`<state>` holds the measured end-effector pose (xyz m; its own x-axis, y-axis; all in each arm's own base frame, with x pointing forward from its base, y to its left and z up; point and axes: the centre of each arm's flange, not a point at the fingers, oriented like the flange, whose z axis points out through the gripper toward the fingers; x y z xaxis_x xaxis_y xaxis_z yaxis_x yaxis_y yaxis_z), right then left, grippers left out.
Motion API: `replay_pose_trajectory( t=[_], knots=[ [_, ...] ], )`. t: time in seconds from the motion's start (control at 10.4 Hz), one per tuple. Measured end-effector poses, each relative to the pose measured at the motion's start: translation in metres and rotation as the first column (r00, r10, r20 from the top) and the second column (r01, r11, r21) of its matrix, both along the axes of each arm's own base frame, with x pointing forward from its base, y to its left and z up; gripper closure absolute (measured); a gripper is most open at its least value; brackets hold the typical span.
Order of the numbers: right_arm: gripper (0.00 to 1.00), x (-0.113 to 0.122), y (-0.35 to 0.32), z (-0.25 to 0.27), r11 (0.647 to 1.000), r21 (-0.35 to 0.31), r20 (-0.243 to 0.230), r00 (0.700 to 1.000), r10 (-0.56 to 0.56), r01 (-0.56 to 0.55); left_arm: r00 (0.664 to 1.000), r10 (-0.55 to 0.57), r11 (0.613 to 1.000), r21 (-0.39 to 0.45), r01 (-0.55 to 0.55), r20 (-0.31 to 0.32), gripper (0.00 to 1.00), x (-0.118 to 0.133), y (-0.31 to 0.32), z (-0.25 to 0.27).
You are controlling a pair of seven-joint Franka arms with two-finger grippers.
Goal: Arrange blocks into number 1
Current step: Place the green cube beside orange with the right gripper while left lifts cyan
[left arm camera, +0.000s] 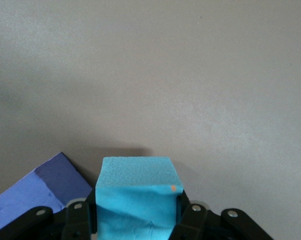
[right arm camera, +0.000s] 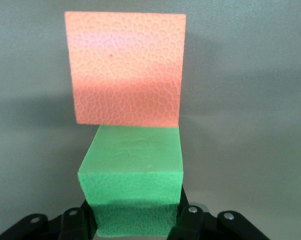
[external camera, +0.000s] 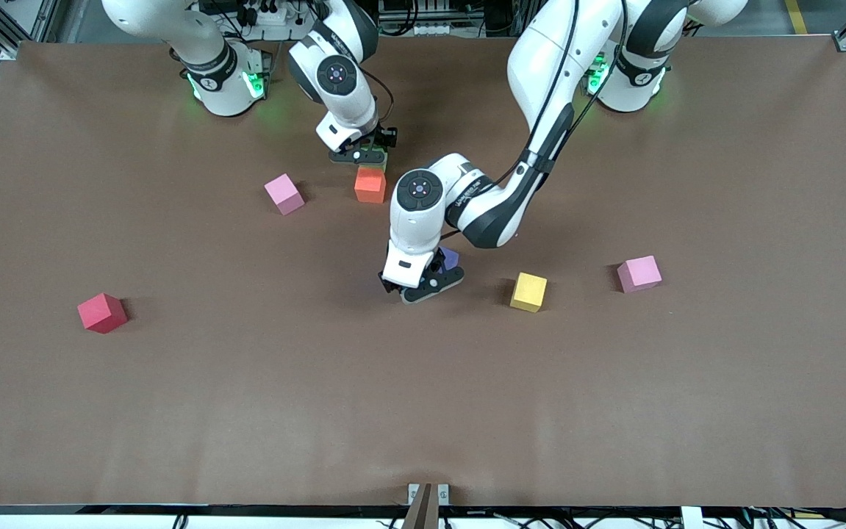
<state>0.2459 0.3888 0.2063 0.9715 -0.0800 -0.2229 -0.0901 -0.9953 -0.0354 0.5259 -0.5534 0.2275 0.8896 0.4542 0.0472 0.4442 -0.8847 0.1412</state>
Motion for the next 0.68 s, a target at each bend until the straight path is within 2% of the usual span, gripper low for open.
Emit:
replay_pose_trajectory(
  t=[0.39, 0.58, 0.68],
  knots=[
    [0.37, 0.008, 0.0, -0.004, 1.0, -0.001, 0.0, 1.0, -0.016, 0.016, 1.0, -0.003, 1.0, -0.001, 0.003, -0.004, 0.44, -0.002, -0.001, 0.0],
    [0.32, 0.01, 0.003, -0.003, 1.0, 0.003, 0.003, 1.0, -0.017, 0.017, 1.0, -0.01, 1.0, 0.001, 0.01, -0.004, 0.44, -0.002, -0.001, 0.0],
    [0.21, 0.012, 0.003, -0.002, 1.0, 0.007, 0.006, 1.0, -0.02, 0.02, 1.0, -0.01, 1.0, 0.001, 0.01, -0.004, 0.44, -0.002, -0.001, 0.0]
  ],
)
